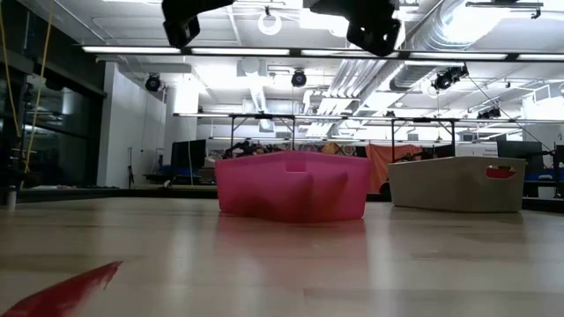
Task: Sort candy
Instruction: Put the red candy into the gray bin
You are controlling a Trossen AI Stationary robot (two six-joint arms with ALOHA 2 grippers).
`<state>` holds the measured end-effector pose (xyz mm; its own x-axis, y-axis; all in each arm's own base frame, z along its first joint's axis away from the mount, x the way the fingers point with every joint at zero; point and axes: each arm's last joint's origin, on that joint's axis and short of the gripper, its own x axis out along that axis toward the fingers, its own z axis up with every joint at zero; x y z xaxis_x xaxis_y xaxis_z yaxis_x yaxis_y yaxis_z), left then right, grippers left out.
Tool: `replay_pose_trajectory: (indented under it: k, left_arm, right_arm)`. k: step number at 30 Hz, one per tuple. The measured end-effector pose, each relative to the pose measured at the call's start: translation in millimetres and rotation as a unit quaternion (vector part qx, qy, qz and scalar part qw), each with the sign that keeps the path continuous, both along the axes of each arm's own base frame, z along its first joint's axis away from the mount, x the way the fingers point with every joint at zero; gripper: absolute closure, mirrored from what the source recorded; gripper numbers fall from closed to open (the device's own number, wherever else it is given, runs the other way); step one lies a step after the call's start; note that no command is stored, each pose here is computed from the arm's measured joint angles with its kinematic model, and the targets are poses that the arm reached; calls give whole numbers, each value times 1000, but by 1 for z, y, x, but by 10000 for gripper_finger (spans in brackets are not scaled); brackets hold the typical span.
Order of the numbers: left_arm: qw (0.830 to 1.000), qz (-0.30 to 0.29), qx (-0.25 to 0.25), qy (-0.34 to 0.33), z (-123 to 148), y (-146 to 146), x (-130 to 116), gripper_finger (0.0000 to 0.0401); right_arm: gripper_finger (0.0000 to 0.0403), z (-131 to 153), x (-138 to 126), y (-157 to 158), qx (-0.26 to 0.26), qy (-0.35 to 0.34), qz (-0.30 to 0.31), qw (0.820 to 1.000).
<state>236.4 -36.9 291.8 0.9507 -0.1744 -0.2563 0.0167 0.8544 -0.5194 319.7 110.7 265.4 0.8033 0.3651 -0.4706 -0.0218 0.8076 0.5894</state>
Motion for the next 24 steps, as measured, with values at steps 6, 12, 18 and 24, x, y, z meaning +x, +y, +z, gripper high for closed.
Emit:
replay_pose_trajectory:
  k: [6,12,18,24]
  left_arm:
    - [995,-62,24,80,-15,-4,-7,201]
    - [988,-57,62,127,-24,-8,-13,201]
    - [988,-56,72,121,-24,-10,-13,201]
    - [989,-46,73,121,-24,-11,-13,201]
  right_arm:
    - [139,-13,25,64,4,69,-17,997]
    - [139,-27,60,112,-52,166,-3,985]
    - [139,-48,96,145,-89,176,47,979]
    - [140,-85,117,165,-84,214,81,970]
